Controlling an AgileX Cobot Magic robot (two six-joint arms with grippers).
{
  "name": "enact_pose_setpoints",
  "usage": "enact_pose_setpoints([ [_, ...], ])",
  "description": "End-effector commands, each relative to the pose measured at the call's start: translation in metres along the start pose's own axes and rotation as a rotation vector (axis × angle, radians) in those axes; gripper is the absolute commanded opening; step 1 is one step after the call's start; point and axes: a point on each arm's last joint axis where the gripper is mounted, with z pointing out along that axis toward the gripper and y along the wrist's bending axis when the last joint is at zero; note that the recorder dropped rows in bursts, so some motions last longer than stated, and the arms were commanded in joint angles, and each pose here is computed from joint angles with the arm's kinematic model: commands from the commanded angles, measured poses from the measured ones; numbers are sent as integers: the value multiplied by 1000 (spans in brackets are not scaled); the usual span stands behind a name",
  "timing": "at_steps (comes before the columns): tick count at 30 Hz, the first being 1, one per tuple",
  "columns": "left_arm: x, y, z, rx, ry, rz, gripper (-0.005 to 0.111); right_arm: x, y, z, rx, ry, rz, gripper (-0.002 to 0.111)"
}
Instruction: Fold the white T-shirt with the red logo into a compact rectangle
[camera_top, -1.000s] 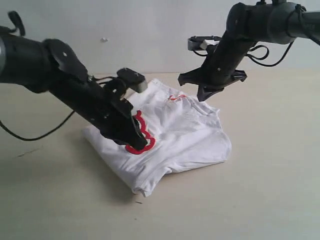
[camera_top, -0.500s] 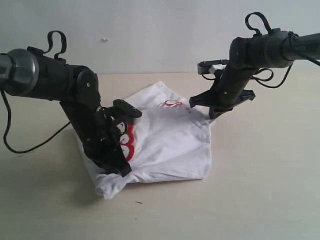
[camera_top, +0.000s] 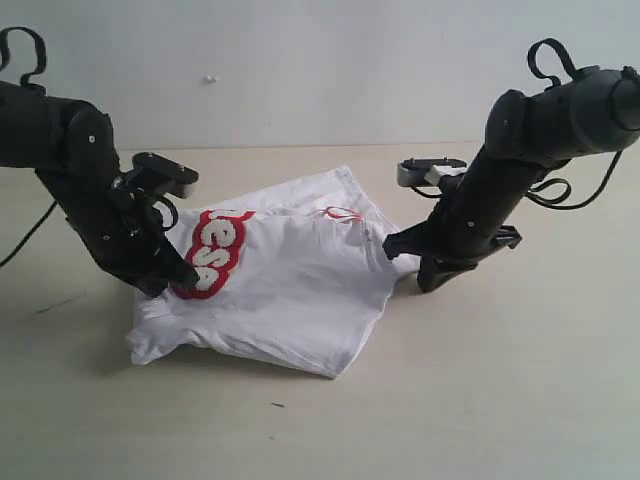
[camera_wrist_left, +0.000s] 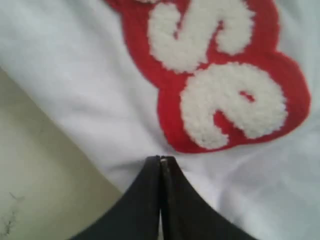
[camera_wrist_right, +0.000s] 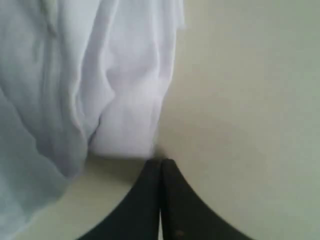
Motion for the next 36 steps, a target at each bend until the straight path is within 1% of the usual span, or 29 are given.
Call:
enact_pose_setpoints([
  [1,0,2,-11,-7,-23,-21,0,22,-1,-2,31,93,-69,0],
  [3,-1,1,-18,-6,-42,-24,0,15,2,-18,40,6,-71,0],
  [4,-2,0,-23,-3,-56,-30,0,11,4,-26,33,-46,-62,2],
  [6,-4,0,-35,-11,-95,-29,0,4,9,-36,15,-144,-60,10],
  [8,-6,0,-47,-18,-136,-31,0,-4,12,-40,-14,-228,-47,25],
  [9,-6,-1,-55,-17,-161,-38,0,-10,13,-39,-37,-293,-32,42],
  [11,-6,-1,-61,-19,-176,-39,0,-19,17,-33,-94,-349,-40,60],
  [14,-6,-1,-59,-14,-173,-42,0,-29,15,-14,-129,-344,-7,61],
  [16,-7,-1,-57,-14,-171,-42,0,-32,14,-1,-159,-309,-2,60],
  [21,-9,-1,-57,-20,-192,-42,0,-28,16,7,-193,-268,-20,56],
  [27,-9,-1,-56,-20,-190,-42,0,-24,20,7,-235,-222,-24,51],
  [30,-9,-1,-56,-20,-190,-42,0,-23,21,6,-247,-208,-28,51],
  [36,-8,-1,-56,-19,-188,-42,0,-24,25,-14,-242,-237,-62,51],
])
